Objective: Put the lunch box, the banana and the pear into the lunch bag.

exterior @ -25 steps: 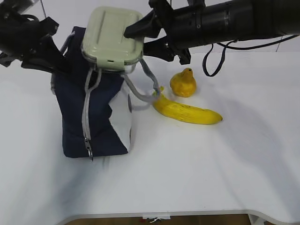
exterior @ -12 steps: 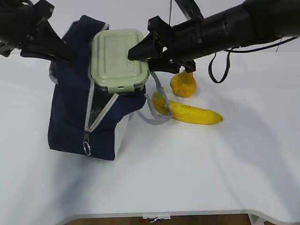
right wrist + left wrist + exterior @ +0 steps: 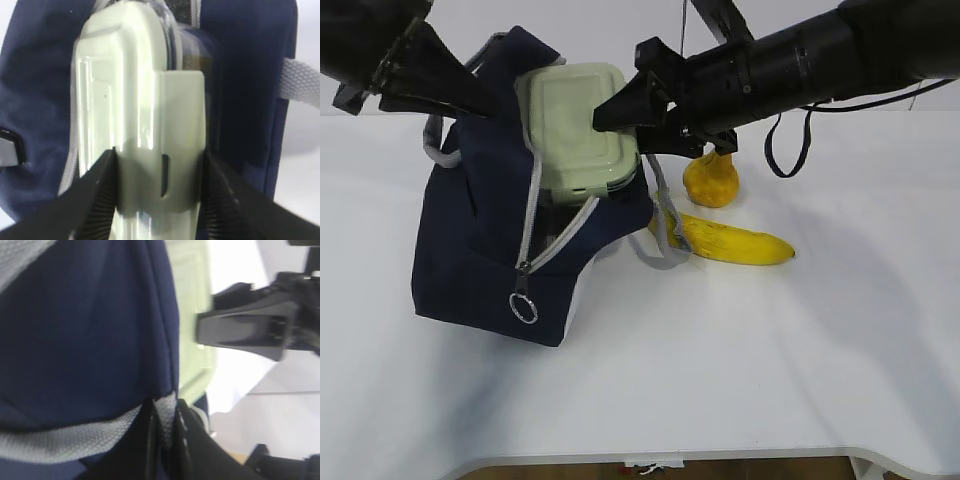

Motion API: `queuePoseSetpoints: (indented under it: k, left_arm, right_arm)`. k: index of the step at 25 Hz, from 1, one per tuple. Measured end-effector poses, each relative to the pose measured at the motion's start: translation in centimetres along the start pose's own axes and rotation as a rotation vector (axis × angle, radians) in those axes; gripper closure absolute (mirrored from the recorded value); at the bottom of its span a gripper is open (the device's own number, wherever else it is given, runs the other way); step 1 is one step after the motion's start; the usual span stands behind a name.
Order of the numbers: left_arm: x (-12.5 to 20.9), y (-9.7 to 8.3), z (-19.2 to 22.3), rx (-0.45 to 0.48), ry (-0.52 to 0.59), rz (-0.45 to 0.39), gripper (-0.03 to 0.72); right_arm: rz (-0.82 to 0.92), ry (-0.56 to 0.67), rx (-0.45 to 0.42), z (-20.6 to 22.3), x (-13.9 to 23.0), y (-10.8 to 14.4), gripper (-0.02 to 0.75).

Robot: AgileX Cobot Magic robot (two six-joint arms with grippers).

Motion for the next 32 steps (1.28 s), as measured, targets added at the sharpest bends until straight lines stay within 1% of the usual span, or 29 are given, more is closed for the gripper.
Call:
queuePoseSetpoints:
  k: [4,8,11,14,17,19,24,28,32]
  left_arm:
    - [0.1,-1.2,0.0,0.066,0.006,0.012,0.669]
    - [0.1,-1.0,0.2,0.067,0.011,0.029,0.669]
    - [0.0,-0.6,1.2,0.096,0.032,0.062,0.669]
    - [0.0,-1.2,1.9,0.143,0.034,0.114,0.669]
    - [0.0,-1.3,1.9,0.149,0.033,0.138,0.669]
    - [0.2,-0.7,1.9,0.119,0.043,0.158,0.669]
    - [0.7,1.2,1.9,0.019,0.081,0.22,0.67]
    - [1.2,3.1,1.8,-0.078,0.12,0.275,0.671]
    - [1.4,4.2,1.6,-0.137,0.144,0.309,0.671]
  right_arm:
    - [-0.071,0.022,0.032,0.1,0.0,0.0,0.352]
    - [-0.147,0.034,0.055,0.4,-0.4,0.5,0.352]
    - [-0.211,0.059,0.08,1.0,-0.3,0.9,0.351]
    - [-0.269,0.11,0.091,2.1,0.6,1.5,0.351]
    - [-0.31,0.141,0.109,2.8,1.2,2.0,0.351]
    - [-0.318,0.141,0.118,2.9,1.1,2.2,0.351]
    - [-0.3,0.151,0.137,3.7,1.5,1.2,0.351]
    - [-0.288,0.183,0.136,5.6,2.7,0.3,0.351]
    - [-0.301,0.191,0.127,7.3,3.0,0.3,0.351]
Point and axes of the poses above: a point on each arm's last joint axis where the gripper is mounted, z pointing out along that axis toward the gripper, y along the wrist's bending axis when the last joint is at zero, x = y × z, the point moved 9 cm from there along z, pointing out along that axis toward the gripper, and after that the axes turned 12 degrees about -z, right-handed, at the moved point
